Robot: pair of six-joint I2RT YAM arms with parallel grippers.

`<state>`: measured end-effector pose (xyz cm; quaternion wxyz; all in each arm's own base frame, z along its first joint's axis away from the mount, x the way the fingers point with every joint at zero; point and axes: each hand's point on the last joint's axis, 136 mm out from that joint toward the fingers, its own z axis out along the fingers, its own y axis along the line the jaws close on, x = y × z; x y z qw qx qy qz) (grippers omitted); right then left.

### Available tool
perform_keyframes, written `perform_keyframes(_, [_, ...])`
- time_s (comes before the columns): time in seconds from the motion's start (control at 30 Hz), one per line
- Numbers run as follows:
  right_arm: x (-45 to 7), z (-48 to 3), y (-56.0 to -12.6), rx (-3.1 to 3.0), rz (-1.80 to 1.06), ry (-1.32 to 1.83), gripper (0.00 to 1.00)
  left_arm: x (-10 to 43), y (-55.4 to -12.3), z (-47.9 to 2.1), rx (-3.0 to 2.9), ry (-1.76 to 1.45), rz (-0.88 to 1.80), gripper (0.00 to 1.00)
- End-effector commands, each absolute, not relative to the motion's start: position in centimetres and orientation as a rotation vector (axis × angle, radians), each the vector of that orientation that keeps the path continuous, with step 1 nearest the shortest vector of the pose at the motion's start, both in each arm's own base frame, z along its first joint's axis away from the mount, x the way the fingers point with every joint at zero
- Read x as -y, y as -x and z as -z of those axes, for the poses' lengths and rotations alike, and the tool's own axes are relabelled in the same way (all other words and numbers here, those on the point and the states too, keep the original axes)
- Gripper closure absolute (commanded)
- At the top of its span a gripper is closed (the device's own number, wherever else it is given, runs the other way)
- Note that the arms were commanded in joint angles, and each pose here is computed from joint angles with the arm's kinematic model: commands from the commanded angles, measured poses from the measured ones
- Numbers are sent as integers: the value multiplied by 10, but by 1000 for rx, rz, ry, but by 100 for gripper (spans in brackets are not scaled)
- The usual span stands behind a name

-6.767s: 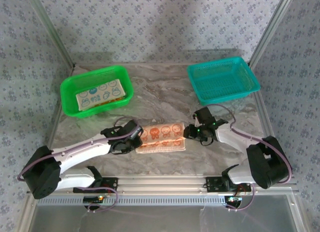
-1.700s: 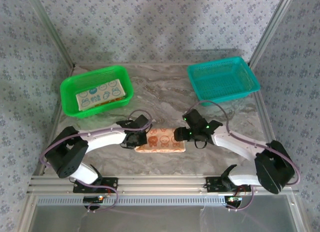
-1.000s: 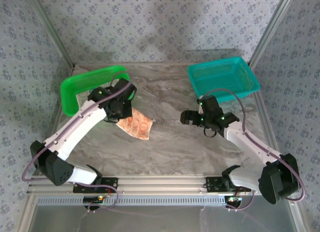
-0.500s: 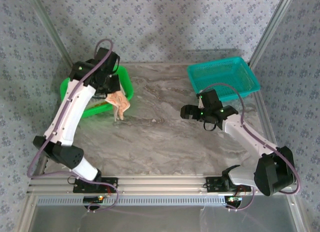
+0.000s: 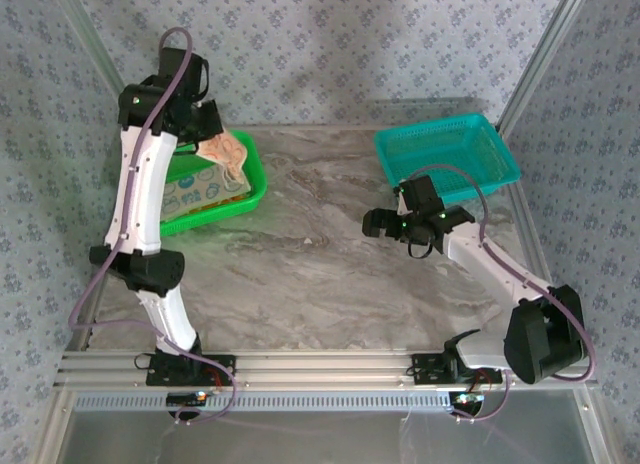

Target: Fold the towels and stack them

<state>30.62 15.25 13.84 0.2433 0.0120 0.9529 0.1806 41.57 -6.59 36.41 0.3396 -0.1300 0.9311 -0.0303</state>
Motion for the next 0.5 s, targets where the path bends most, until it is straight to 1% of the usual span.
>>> perform_keyframes(0.0, [-151, -143, -308, -2623, -488, -31, 0, 67, -430, -359, -2435, 325, 108, 100])
perform_keyframes(0.23, [-146, -139, -308, -2649, -476, -41, 0, 78, -465, -330, -2469, 369, 145, 100])
perform_keyframes(0.47, [-140, -134, -307, -2662, -470, -60, 0, 108, -487, -319, -2469, 394, 332, 100])
